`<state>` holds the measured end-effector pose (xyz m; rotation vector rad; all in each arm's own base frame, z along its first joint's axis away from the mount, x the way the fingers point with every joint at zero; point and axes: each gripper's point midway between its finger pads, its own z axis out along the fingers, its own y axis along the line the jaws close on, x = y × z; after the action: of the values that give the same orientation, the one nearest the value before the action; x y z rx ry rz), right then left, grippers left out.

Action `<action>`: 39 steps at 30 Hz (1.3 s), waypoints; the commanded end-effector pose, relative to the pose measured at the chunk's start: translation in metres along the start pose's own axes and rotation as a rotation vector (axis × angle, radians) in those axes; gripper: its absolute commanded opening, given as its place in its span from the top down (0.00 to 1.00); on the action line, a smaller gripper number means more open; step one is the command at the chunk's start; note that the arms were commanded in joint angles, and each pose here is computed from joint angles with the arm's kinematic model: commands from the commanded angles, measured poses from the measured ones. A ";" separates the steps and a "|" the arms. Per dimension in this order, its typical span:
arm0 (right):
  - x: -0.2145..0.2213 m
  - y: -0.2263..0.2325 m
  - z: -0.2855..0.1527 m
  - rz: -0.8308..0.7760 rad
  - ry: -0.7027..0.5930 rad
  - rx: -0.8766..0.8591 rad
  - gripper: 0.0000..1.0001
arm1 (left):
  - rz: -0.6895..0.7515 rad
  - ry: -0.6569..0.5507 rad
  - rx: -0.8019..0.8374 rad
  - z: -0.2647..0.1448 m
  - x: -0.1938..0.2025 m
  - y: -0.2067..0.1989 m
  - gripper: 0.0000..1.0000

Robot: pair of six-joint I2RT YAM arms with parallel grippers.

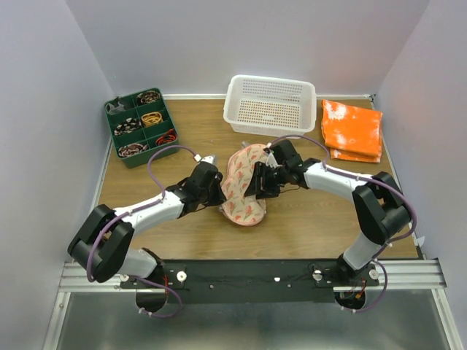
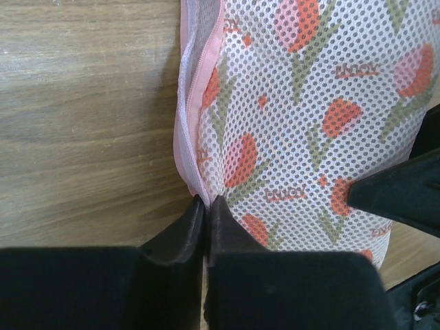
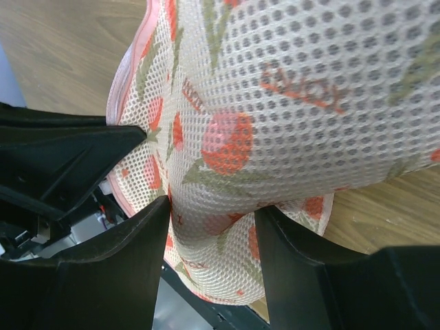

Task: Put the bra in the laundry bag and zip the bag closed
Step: Zip the zipper on the laundry bag.

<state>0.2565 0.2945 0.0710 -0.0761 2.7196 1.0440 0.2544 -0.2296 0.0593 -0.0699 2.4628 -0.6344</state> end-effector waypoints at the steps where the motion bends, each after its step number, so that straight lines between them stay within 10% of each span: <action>1: 0.004 0.000 0.008 -0.010 0.031 0.046 0.40 | 0.006 0.027 0.000 0.003 0.005 -0.002 0.97; 15: 0.004 -0.052 -0.031 -0.021 -0.119 0.310 0.35 | 0.008 0.028 -0.185 0.009 -0.003 0.040 1.00; 39: -0.035 -0.007 -0.032 -0.009 -0.277 -0.199 0.33 | 0.059 0.136 -0.284 0.029 0.005 0.065 1.00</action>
<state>0.2829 0.2555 0.0899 0.0403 2.4165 1.1250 0.2791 -0.2038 0.0277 -0.0812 2.5888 -0.3998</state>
